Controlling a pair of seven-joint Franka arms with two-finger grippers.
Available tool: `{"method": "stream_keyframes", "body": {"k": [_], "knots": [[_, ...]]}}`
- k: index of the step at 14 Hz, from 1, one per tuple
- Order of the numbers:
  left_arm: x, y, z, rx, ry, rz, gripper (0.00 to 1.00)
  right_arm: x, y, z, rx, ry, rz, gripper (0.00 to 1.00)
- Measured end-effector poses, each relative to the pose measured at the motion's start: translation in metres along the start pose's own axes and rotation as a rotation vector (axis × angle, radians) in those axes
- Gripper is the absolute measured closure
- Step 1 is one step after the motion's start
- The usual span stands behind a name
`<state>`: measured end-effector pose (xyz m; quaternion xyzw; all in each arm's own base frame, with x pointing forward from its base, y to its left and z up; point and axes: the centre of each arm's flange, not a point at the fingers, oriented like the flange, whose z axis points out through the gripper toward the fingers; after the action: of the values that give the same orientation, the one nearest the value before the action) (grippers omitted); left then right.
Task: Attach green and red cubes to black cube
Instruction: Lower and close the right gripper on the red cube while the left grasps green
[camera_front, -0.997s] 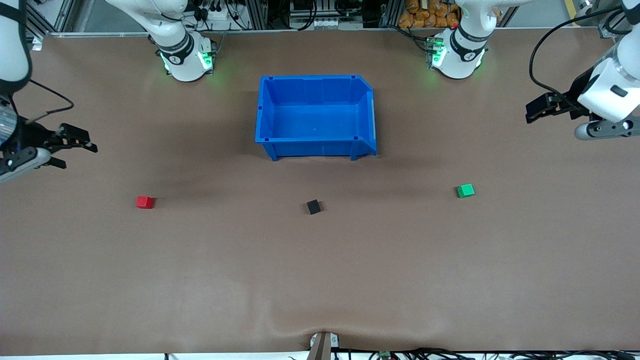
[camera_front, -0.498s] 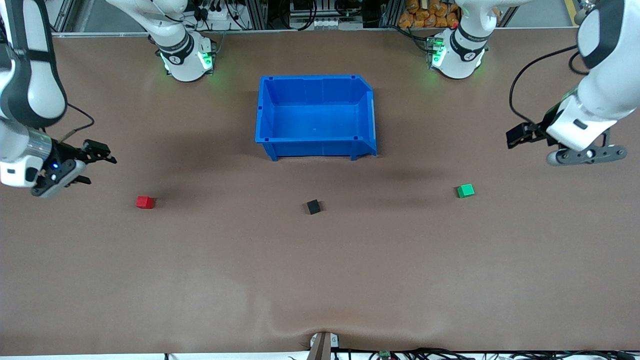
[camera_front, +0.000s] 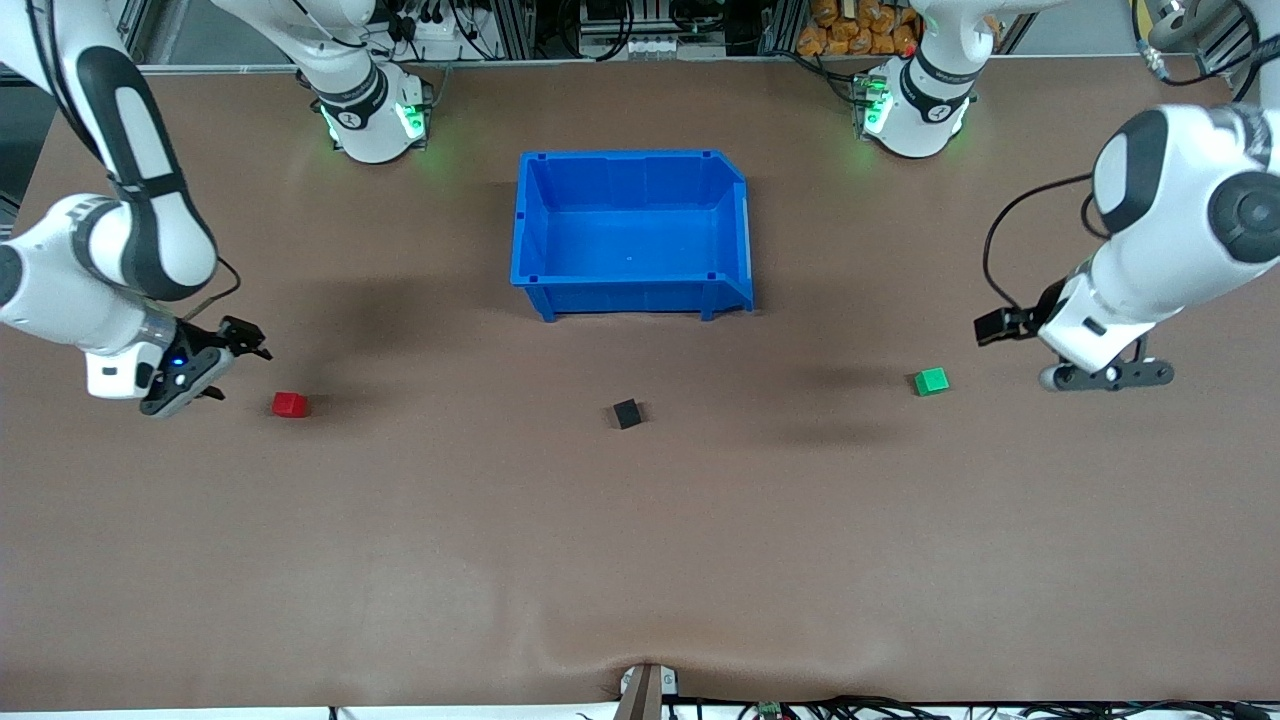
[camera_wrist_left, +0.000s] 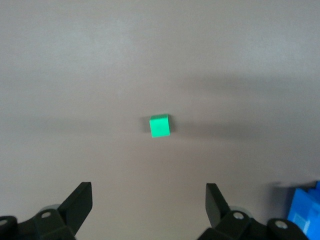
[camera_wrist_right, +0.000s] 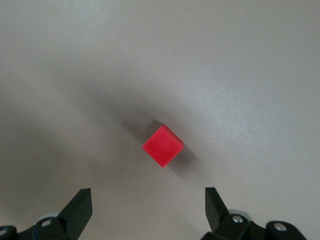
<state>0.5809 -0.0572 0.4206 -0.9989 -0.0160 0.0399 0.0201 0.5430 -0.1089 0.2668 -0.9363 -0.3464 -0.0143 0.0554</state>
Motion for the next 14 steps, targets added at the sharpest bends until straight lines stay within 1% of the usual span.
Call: {"method": "stream_keyframes", "body": {"k": [3, 5, 7, 10, 14], "knots": [[0.012, 0.006, 0.024, -0.011, 0.009, -0.007, 0.0, 0.002, 0.001, 0.017, -0.019, 0.004, 0.088, 0.0], [0.015, 0.012, 0.036, -0.014, 0.008, -0.016, 0.0, 0.005, 0.006, 0.03, -0.03, 0.008, 0.174, 0.0], [0.018, 0.014, 0.052, -0.018, 0.003, -0.066, 0.0, 0.01, 0.015, 0.042, -0.029, 0.006, 0.299, 0.0], [0.021, 0.017, 0.071, -0.022, -0.004, -0.19, 0.0, 0.019, 0.022, 0.057, -0.023, -0.001, 0.493, 0.0], [0.024, 0.032, 0.098, -0.03, 0.0, -0.219, 0.0, 0.031, 0.016, 0.072, -0.018, -0.02, 0.717, 0.0]]}}
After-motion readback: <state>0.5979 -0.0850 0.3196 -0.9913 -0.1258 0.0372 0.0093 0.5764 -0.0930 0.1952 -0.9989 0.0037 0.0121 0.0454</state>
